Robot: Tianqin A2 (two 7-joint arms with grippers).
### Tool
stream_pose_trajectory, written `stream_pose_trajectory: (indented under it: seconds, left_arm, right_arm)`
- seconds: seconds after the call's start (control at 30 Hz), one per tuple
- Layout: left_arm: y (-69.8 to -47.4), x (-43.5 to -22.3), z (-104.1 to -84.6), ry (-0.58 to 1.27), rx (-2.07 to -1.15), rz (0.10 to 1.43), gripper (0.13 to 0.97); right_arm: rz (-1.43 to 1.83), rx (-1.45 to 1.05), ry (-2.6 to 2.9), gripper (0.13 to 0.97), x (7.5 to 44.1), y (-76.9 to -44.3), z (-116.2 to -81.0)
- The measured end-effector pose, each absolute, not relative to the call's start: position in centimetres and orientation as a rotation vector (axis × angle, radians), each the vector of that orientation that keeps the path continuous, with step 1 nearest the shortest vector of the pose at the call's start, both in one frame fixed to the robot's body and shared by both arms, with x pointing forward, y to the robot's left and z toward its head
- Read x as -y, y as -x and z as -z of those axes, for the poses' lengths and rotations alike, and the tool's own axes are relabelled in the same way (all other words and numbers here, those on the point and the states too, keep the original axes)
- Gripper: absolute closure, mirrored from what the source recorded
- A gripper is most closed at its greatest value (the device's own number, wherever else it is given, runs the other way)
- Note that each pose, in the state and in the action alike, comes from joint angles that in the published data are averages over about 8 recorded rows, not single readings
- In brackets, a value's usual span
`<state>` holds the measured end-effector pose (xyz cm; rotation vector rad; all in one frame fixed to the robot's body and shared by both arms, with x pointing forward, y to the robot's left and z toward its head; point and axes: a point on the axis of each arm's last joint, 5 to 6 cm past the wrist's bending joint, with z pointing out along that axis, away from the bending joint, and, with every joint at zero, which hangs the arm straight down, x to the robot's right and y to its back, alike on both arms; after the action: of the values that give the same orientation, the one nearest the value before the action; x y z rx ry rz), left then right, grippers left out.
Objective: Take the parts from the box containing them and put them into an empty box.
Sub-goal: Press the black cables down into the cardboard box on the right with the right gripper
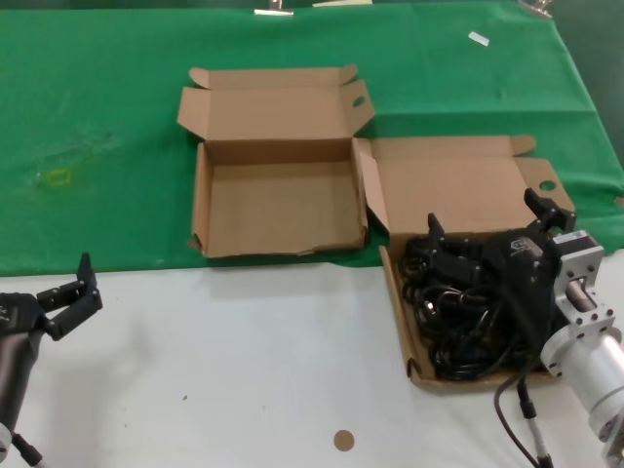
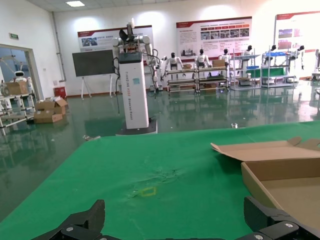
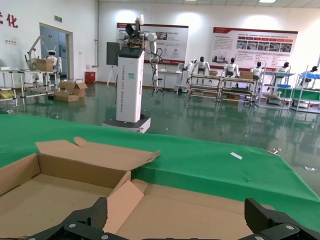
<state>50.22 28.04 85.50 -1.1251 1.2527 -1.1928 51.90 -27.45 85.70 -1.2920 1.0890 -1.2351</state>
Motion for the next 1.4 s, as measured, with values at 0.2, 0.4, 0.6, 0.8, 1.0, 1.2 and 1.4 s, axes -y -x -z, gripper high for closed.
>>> stream_pose_trajectory:
  seconds: [0.2,0.4,0.6,0.8,1.0,1.2,1.4]
  left_arm:
    - [-50.22,-28.04,-85.5,1.125,-1.253,1.193,0.132]
    - [-50.22,-28.04,-85.5,1.125,-1.253,1.193,0.132]
    - [-50.22,-28.04,-85.5,1.125,-1.253,1.193,0.132]
    - [-50.22,-28.04,-85.5,1.125,-1.253,1.193,0.132]
    - [-50.22,-28.04,-85.5,1.125,-1.253,1.193,0.132]
    - [-50.22,-28.04,-85.5,1.125,-1.253,1.193,0.132]
    - [-50.22,-28.04,-85.5,1.125,-1.253,1.193,0.149]
  right_arm:
    - [1.235,-1.089,1.292,0.13,27.45,-51.9,-85.7]
    - [1.235,-1.089,1.292,0.13,27.45,-51.9,-85.7]
    - [1.235,-1.089,1.292,0.13,27.45,-51.9,-85.7]
    - [1.235,-1.089,1.292,0.13,27.45,-51.9,-85.7]
    - [1.235,-1.089,1.292,0.13,27.45,-51.9,-85.7]
    - [1.235,-1.089,1.292,0.13,27.45,-51.9,-85.7]
    - [1.235,-1.089,1.292,0.13,27.45,-51.9,-85.7]
